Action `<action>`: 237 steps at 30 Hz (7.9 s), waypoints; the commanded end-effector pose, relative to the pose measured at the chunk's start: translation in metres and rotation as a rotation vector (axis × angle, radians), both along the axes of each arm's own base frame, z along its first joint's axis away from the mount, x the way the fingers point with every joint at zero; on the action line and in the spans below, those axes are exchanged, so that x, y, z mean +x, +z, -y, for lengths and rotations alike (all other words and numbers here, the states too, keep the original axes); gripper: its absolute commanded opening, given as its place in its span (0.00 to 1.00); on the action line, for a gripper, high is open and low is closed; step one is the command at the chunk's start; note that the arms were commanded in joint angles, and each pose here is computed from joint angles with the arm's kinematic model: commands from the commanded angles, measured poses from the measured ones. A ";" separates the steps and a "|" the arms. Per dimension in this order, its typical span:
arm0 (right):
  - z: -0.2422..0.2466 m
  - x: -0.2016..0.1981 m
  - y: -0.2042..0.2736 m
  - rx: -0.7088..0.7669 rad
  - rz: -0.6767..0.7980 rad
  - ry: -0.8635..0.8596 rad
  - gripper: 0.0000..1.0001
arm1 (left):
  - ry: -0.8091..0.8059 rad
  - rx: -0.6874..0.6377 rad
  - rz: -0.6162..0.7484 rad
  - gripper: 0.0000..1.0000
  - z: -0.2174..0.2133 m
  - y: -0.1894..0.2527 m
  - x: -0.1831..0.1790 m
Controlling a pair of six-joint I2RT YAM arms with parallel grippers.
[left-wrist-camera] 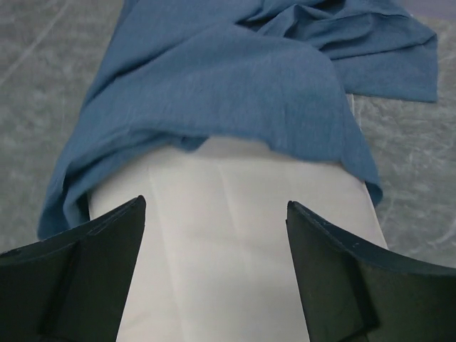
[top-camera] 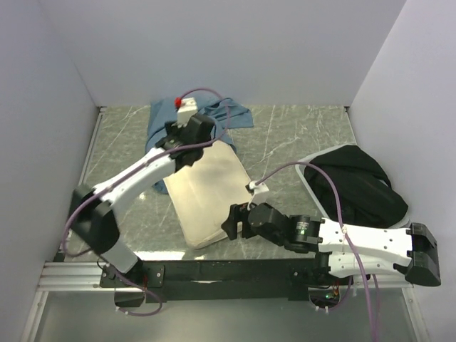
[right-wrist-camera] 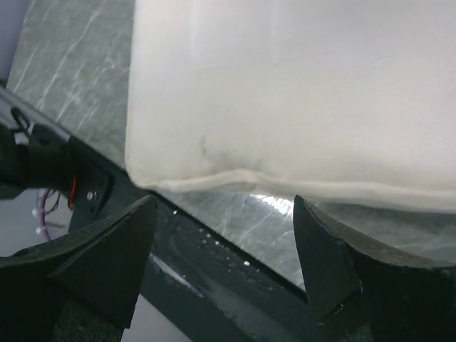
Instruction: Put the pillow into the pillowcase
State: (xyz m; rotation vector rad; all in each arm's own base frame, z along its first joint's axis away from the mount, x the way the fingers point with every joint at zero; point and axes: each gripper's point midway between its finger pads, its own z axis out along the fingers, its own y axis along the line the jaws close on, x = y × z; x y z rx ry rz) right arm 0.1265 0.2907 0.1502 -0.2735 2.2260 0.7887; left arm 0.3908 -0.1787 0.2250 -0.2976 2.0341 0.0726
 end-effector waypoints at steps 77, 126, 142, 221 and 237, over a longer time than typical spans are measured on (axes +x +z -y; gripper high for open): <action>-0.028 0.083 -0.027 0.355 -0.164 -0.137 1.00 | -0.131 -0.353 0.241 0.01 -0.101 0.094 0.110; 0.103 0.010 -0.094 0.107 -0.255 -0.300 0.00 | -0.189 0.055 -0.081 0.76 -0.050 0.019 -0.008; 0.088 0.017 -0.067 0.140 -0.211 -0.251 0.00 | 0.006 0.453 -0.375 0.86 -0.068 -0.089 -0.110; 0.000 0.141 0.160 0.028 0.224 -0.200 0.76 | -0.501 -0.659 -0.091 0.01 0.043 -0.007 -0.114; 0.071 0.237 0.050 -0.277 0.053 -0.427 0.61 | -0.518 -0.677 -0.074 0.01 0.046 0.001 -0.114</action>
